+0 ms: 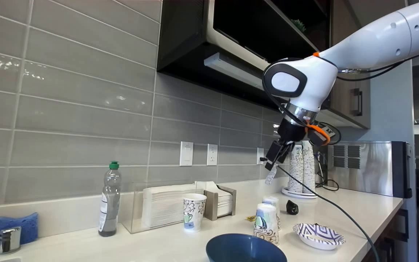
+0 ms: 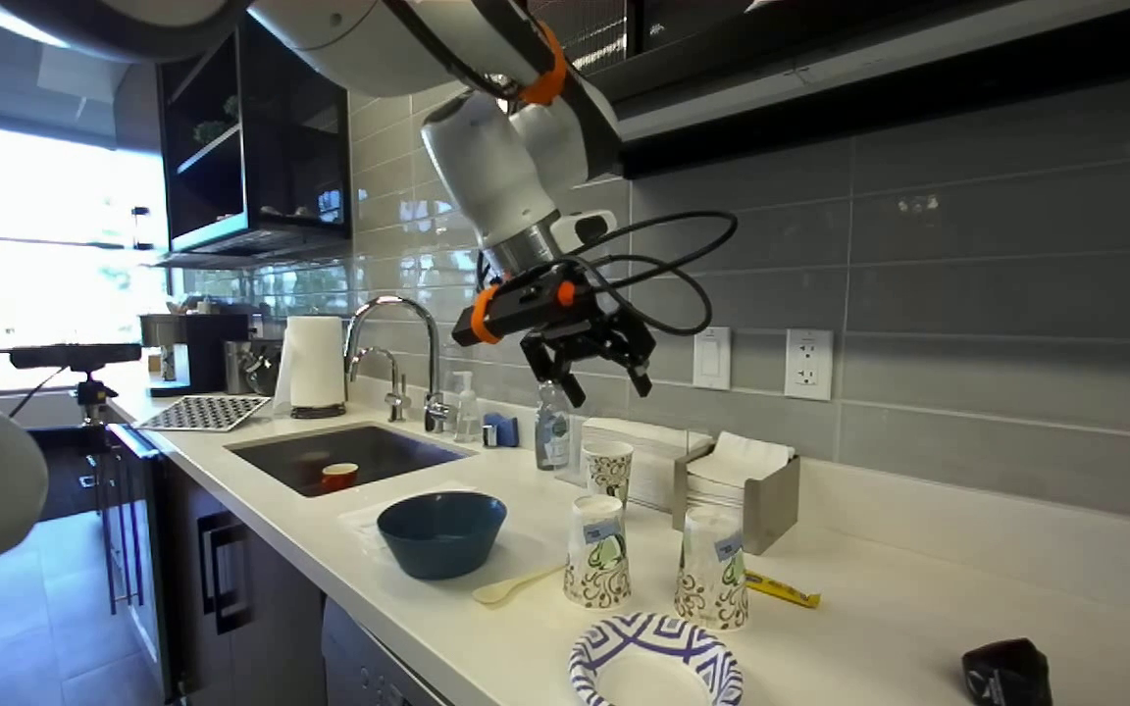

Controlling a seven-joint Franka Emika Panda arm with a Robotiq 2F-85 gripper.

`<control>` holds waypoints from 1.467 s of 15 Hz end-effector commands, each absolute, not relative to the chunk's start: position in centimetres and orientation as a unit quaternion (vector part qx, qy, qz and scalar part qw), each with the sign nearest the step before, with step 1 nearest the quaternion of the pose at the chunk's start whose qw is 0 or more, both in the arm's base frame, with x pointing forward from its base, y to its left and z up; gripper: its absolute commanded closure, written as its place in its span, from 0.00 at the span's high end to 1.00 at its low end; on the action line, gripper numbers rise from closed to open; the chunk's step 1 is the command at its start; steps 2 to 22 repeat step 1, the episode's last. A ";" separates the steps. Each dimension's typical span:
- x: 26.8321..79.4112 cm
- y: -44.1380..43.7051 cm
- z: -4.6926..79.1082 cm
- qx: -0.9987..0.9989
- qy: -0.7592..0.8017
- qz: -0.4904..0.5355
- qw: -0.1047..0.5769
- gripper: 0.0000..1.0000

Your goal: Move the cup on the right slightly to the left and place the one in the middle upside down

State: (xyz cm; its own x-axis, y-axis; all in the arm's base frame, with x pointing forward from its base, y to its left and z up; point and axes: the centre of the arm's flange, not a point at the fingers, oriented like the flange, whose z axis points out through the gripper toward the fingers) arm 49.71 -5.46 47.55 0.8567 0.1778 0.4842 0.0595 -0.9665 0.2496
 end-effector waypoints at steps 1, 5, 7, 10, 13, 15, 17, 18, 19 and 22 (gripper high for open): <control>49.7 -5.4 47.6 0.957 0.062 0.261 0.113 1.00; 49.7 -5.4 47.6 0.957 0.062 0.261 0.113 1.00; 49.7 -5.4 47.6 0.957 0.062 0.261 0.113 1.00; 49.7 -5.4 47.6 0.957 0.062 0.261 0.113 1.00; 49.7 -5.4 47.6 0.957 0.062 0.261 0.113 1.00; 49.7 -5.4 47.6 0.957 0.062 0.261 0.113 1.00; 49.7 -5.4 47.6 0.957 0.062 0.261 0.113 1.00; 49.7 -5.4 47.6 0.957 0.062 0.261 0.113 1.00; 49.7 -5.4 47.6 0.957 0.062 0.261 0.113 1.00; 49.7 -5.4 47.6 0.957 0.062 0.261 0.113 1.00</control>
